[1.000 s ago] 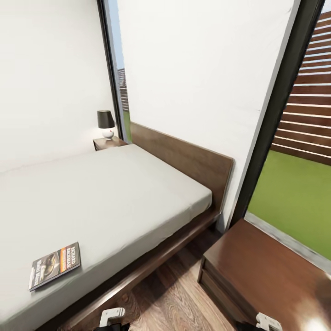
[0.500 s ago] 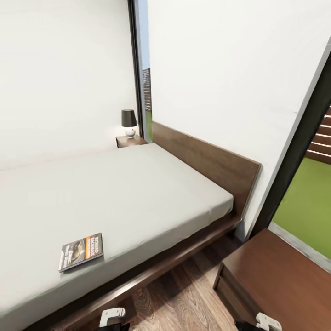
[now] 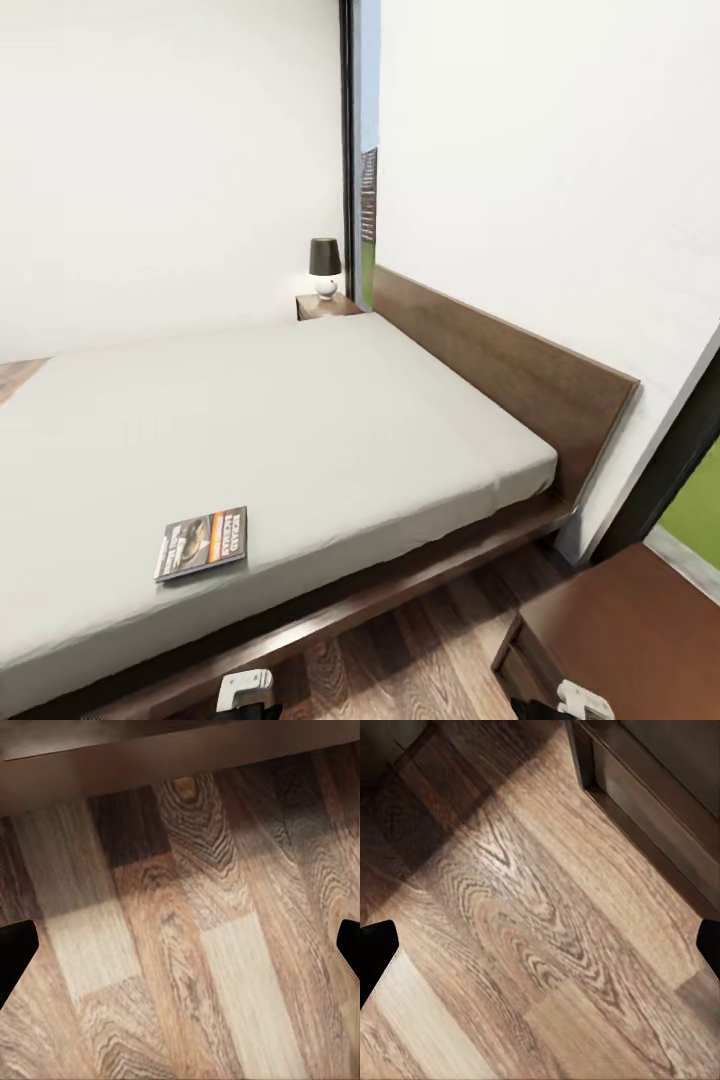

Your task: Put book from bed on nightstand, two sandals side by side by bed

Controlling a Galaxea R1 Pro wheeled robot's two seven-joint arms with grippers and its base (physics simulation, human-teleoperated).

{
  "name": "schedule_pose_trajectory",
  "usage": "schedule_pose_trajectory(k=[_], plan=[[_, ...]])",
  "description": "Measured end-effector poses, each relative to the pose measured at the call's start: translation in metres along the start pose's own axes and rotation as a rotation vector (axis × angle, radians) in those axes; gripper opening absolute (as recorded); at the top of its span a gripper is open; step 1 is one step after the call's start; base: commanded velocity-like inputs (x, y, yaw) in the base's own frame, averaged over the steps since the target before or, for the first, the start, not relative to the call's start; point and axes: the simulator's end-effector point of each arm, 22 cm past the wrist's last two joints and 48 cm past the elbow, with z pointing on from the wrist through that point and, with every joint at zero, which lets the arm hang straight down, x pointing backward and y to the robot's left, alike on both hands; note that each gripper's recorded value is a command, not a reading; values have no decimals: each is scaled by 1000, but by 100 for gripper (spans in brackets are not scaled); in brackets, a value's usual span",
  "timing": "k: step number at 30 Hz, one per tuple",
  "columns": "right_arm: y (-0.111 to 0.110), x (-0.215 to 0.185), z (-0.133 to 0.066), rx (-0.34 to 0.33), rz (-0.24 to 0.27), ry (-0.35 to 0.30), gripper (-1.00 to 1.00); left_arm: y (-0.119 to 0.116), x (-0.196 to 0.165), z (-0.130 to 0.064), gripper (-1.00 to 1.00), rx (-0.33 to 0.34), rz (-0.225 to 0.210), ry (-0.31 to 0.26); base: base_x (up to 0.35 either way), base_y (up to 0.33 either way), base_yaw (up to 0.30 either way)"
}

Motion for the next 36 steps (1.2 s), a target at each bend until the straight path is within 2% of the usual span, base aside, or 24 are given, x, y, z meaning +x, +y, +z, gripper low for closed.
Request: schedule_pose_trajectory(k=[36], plan=[[0, 0, 0, -1, 0, 0, 100, 0, 0, 0, 100, 0, -1, 0, 11, -10, 292]])
